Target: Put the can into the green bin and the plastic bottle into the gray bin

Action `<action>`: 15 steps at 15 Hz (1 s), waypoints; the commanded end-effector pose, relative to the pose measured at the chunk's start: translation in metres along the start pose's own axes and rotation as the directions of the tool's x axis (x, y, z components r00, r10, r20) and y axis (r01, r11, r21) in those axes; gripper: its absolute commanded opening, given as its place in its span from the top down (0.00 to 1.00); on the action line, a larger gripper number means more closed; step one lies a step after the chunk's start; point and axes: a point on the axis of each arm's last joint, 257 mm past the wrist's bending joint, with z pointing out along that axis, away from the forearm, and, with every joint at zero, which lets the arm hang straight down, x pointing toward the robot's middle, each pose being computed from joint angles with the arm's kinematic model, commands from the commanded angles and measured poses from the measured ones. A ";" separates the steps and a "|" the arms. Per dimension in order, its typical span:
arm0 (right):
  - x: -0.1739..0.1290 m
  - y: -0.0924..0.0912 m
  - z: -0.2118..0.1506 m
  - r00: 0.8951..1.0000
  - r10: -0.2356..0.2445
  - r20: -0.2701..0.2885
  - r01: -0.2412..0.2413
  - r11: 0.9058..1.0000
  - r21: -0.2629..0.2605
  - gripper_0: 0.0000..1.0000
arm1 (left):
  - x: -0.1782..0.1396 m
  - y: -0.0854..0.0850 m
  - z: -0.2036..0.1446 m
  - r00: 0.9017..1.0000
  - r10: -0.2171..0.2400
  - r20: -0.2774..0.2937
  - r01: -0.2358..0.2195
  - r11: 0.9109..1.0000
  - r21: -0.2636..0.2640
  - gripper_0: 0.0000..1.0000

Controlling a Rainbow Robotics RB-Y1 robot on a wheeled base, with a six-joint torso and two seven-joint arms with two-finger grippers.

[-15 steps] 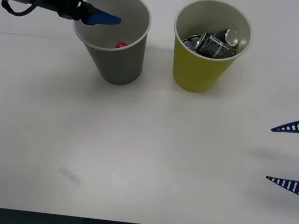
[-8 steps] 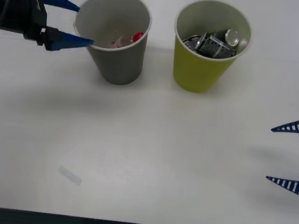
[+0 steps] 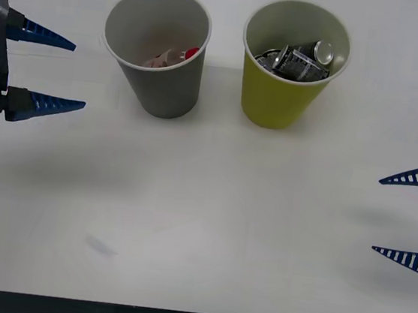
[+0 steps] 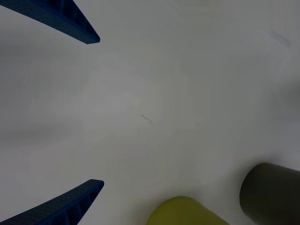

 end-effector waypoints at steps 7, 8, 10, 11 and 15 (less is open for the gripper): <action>0.000 0.000 0.000 1.000 0.000 0.000 0.000 1.000 0.000 0.00 | 0.048 -0.045 -0.035 0.987 0.130 -0.096 -0.123 0.990 0.076 0.00; 0.000 0.000 0.000 1.000 0.000 0.000 0.000 1.000 0.000 0.00 | 0.053 -0.048 -0.038 0.985 0.134 -0.112 -0.126 0.989 0.083 0.00; 0.000 0.000 0.000 1.000 0.000 0.000 0.000 1.000 0.000 0.00 | 0.064 -0.058 -0.040 0.977 0.168 -0.130 -0.154 0.982 0.112 0.00; 0.000 0.000 0.000 1.000 0.000 0.000 0.000 1.000 0.000 0.00 | 0.070 -0.062 -0.042 0.973 0.186 -0.140 -0.169 0.978 0.124 0.00; 0.000 0.000 0.000 1.000 0.000 0.000 0.000 1.000 0.000 0.00 | 0.088 -0.084 -0.047 0.964 0.228 -0.139 -0.202 0.963 0.179 0.00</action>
